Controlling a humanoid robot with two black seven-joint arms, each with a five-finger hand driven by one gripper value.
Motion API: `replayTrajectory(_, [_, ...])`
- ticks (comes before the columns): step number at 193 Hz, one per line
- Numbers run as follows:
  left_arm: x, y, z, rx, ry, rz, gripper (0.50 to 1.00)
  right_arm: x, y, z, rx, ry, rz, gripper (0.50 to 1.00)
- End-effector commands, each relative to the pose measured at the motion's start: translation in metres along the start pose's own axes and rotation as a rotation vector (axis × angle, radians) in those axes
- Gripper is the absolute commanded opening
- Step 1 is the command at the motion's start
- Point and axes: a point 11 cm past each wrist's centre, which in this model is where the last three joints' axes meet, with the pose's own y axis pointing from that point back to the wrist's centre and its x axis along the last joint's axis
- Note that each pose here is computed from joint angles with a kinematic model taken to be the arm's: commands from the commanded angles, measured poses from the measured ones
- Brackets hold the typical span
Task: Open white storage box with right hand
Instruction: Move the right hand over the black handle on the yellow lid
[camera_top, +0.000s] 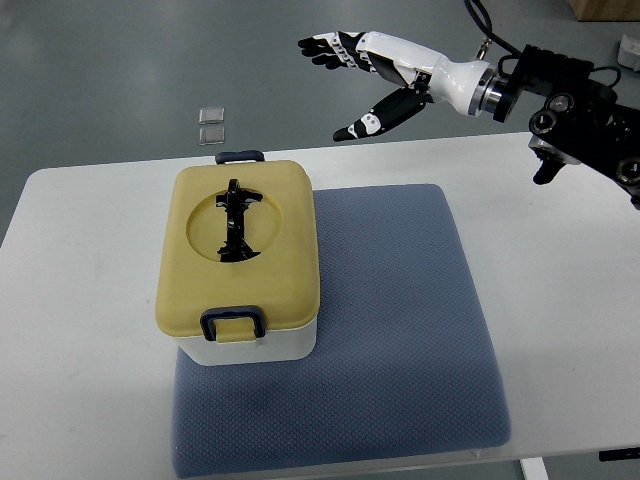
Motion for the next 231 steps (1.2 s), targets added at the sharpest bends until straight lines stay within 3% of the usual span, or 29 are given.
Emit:
replayTrajectory(1, [0.0,0.0,0.0,0.0,0.0,0.0,1.0,0.0,-0.014,-0.031,0.035,0.142,-0.109,0.938])
replayTrajectory(68, [0.0,0.0,0.0,0.0,0.0,0.0,1.0,-0.017,-0.05,-0.091,0.096,0.584,-0.419,0.94])
replayTrajectory(107, [0.0,0.0,0.0,0.0,0.0,0.0,1.0,-0.049,-0.08,-0.123,0.184,0.727,-0.524,0.938])
replayTrajectory(160, [0.0,0.0,0.0,0.0,0.0,0.001,1.0,-0.094,-0.102,-0.126,0.243,0.86,-0.61,0.938])
replayTrajectory(231, [0.0,0.0,0.0,0.0,0.0,0.0,1.0,-0.099,-0.105,-0.102,0.216,0.927,-0.595,0.938])
